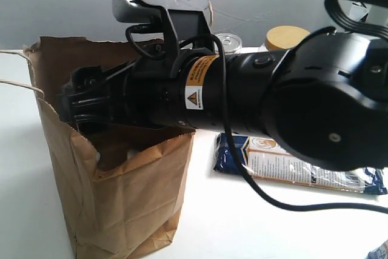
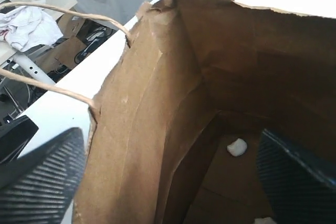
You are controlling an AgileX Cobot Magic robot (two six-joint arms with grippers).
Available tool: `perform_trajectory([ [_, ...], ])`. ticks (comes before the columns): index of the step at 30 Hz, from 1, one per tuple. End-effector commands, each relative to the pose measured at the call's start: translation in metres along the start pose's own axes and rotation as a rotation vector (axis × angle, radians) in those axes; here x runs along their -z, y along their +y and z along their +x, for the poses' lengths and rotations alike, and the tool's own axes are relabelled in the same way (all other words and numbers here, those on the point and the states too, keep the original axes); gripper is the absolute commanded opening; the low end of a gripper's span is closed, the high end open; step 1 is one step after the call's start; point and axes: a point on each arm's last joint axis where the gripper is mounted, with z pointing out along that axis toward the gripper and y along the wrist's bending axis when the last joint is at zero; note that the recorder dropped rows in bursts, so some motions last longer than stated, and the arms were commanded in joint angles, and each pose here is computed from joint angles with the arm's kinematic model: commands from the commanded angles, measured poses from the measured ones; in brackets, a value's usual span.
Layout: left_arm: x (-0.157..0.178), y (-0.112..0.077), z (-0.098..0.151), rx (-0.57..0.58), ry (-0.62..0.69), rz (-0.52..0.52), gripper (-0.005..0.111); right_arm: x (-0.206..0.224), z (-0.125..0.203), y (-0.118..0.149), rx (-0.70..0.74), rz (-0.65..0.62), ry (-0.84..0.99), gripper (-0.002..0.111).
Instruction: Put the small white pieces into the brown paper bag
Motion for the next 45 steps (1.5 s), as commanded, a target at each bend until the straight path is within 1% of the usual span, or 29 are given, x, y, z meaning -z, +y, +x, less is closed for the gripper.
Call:
perform_trajectory([
  [1,0.0,0.0,0.001,0.011,-0.004,0.007,0.0,0.001,-0.002,-0.001,0.01,0.005,-0.001,0.084],
  [2,0.0,0.0,0.001,0.011,-0.004,0.007,0.0,0.002,-0.002,-0.001,0.01,0.004,-0.002,0.083],
  [4,0.0,0.0,0.001,0.011,-0.004,0.007,0.0,0.004,-0.004,0.0,0.008,0.001,-0.009,0.075],
  [9,0.0,0.0,0.001,0.011,-0.004,0.007,0.0,0.025,-0.015,0.007,-0.002,-0.02,-0.05,0.04],
  [13,0.0,0.0,0.001,0.011,-0.004,0.007,0.0,0.046,-0.018,0.02,0.013,-0.049,-0.053,0.014],
  [15,0.0,0.0,0.001,0.011,-0.004,0.007,0.0,0.057,-0.017,0.03,0.042,-0.074,-0.042,0.003],
  [16,0.0,0.0,0.001,0.011,-0.004,0.007,0.0,0.063,-0.016,0.035,0.065,-0.086,-0.037,0.0],
  [19,0.0,0.0,0.001,0.011,-0.004,0.007,0.0,0.08,-0.015,0.041,0.105,-0.092,-0.013,0.0],
  [22,0.0,0.0,0.001,0.011,-0.004,0.007,0.0,0.092,-0.004,0.032,0.112,-0.081,-0.006,0.0],
  [26,0.0,0.0,0.001,0.011,-0.004,0.007,0.0,0.103,0.012,0.007,0.083,-0.038,-0.021,0.0],
  [29,0.0,0.0,0.001,0.011,-0.004,0.007,0.0,0.116,0.026,-0.017,0.046,0.012,-0.048,0.0],
  [32,0.0,0.0,0.001,0.011,-0.004,0.007,0.0,0.132,0.034,-0.041,0.017,0.081,-0.095,0.0],
  [34,0.0,0.0,0.001,0.011,-0.004,0.007,0.0,0.145,0.036,-0.059,0.018,0.149,-0.144,0.0],
  [38,0.0,0.0,0.001,0.011,-0.004,0.007,0.0,0.164,0.042,-0.09,0.063,0.286,-0.256,0.0],
  [45,0.0,0.0,0.001,0.011,-0.004,0.007,0.0,0.178,0.068,-0.137,0.082,0.509,-0.372,0.0],
])
